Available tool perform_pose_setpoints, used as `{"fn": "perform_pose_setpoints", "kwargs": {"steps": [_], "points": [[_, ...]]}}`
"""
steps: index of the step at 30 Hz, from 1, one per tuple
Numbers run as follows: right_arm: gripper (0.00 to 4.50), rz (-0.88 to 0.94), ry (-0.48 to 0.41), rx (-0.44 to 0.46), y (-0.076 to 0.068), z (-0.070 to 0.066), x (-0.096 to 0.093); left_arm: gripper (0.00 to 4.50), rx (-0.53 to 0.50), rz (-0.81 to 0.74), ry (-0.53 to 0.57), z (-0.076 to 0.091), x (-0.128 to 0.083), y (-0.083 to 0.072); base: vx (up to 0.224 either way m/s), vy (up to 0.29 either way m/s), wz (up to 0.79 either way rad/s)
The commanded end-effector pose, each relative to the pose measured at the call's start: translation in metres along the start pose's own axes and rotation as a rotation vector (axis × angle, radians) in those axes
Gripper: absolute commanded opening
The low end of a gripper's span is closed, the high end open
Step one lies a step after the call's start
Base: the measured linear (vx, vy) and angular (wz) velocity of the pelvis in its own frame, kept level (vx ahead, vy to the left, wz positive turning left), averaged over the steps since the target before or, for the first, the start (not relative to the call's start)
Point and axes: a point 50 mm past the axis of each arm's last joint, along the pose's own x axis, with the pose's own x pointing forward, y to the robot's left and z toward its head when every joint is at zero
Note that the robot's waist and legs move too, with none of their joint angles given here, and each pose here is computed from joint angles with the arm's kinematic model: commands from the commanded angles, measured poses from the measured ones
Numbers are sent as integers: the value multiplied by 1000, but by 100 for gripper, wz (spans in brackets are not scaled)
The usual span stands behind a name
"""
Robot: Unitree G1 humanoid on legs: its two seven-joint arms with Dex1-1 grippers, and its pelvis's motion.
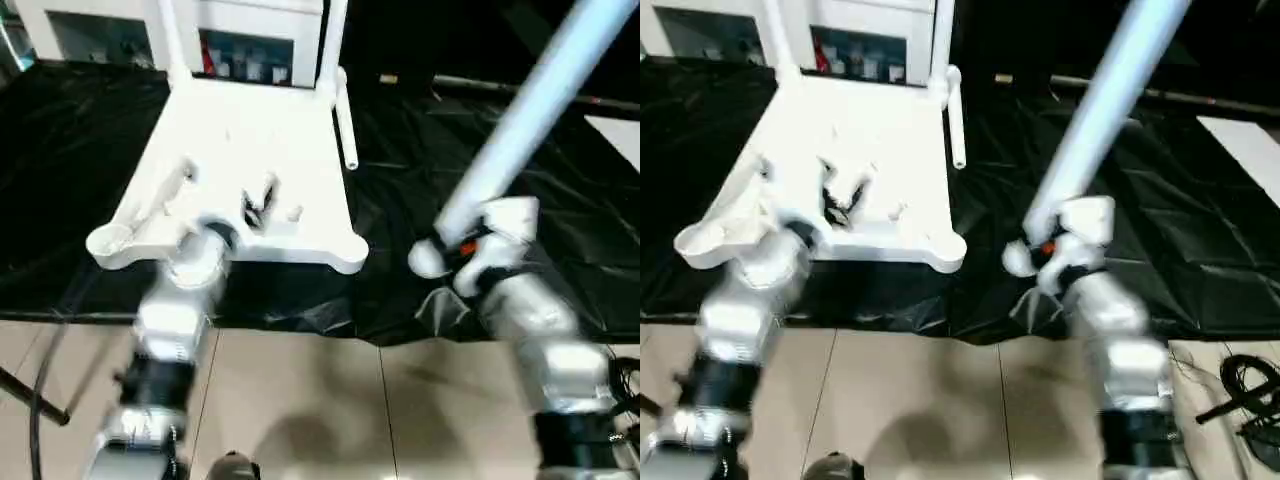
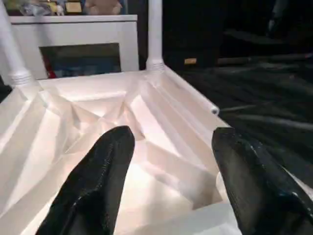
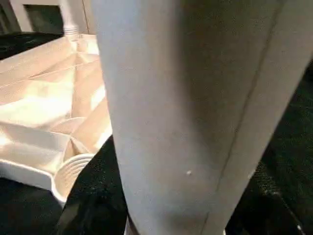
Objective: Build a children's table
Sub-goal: Insert table leg to table base
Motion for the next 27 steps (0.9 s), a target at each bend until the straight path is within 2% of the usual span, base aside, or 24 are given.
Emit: {"fn": "perform_pose_setpoints", "kwargs": {"steps": [1, 6, 10, 19, 20, 22, 27], "points": [[191, -14, -27, -13, -6, 4, -3, 302, 33, 12, -22, 3, 2, -1, 0, 0, 0], [191, 15, -26, -33, -4, 4, -1, 302, 42, 25, -7, -2, 0, -1, 29, 22, -13], [191, 29, -24, -55, -3, 3, 0, 302, 56, 22, -10, -2, 1, -2, 83, 31, 46], [191, 54, -25, -68, -1, 2, 1, 302, 68, 12, -23, -1, 3, -4, 201, 2, 51], [191, 15, -42, -19, -6, 2, 0, 302, 68, 5, -27, 0, 3, -5, 148, -30, 75], [191, -1, -47, -13, -9, 3, 0, 302, 66, 0, -29, 0, 3, -6, 178, -32, 51], [191, 5, -47, -50, -13, 4, -4, 302, 7, -96, -40, -1, 1, -18, 175, 45, 6]]}}
